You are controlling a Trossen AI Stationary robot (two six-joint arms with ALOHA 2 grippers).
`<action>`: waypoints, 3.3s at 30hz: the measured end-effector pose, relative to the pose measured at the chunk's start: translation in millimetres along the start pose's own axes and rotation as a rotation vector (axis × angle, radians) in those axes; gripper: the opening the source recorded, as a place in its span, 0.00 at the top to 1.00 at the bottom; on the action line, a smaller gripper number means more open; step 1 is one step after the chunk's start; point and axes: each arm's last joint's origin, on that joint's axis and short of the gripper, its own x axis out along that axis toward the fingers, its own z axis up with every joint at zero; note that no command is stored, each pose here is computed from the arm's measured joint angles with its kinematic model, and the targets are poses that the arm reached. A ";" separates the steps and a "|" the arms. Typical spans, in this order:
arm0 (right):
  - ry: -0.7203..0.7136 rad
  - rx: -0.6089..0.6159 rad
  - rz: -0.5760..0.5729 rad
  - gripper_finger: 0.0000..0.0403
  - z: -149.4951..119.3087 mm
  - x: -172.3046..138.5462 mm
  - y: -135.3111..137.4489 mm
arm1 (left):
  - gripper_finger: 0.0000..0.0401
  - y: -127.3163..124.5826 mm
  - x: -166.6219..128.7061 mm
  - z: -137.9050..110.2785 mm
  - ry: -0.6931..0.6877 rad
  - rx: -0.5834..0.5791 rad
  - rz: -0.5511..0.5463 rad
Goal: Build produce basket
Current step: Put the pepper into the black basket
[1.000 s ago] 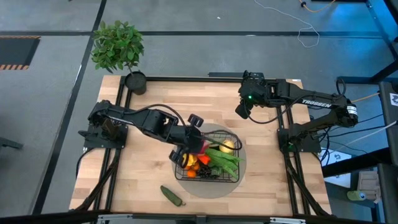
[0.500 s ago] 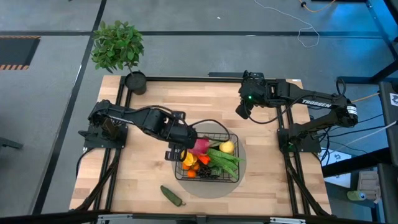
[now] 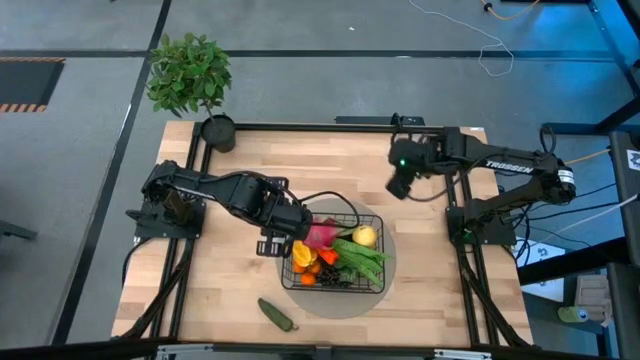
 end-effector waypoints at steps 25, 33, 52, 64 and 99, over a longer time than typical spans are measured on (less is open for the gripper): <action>-0.767 -0.057 0.301 0.62 -116.7 -72.7 -26.0 | 0.71 -0.3 -0.2 2.4 -0.026 0.022 0.002; -1.045 -0.188 0.557 0.62 -145.4 -23.4 -10.2 | 0.71 -0.3 -0.3 3.3 -0.036 0.019 0.001; -1.204 -0.039 0.684 0.62 -188.3 52.8 0.9 | 0.71 -15.8 -5.1 0.1 -0.047 0.082 -0.015; -1.366 -0.166 0.704 0.62 -189.4 56.4 -0.7 | 0.71 -21.7 -7.0 -0.9 -0.055 0.075 -0.023; -1.117 0.293 0.676 0.62 -186.4 74.2 -7.1 | 0.71 -128.6 -33.5 -19.6 -0.210 0.028 -0.260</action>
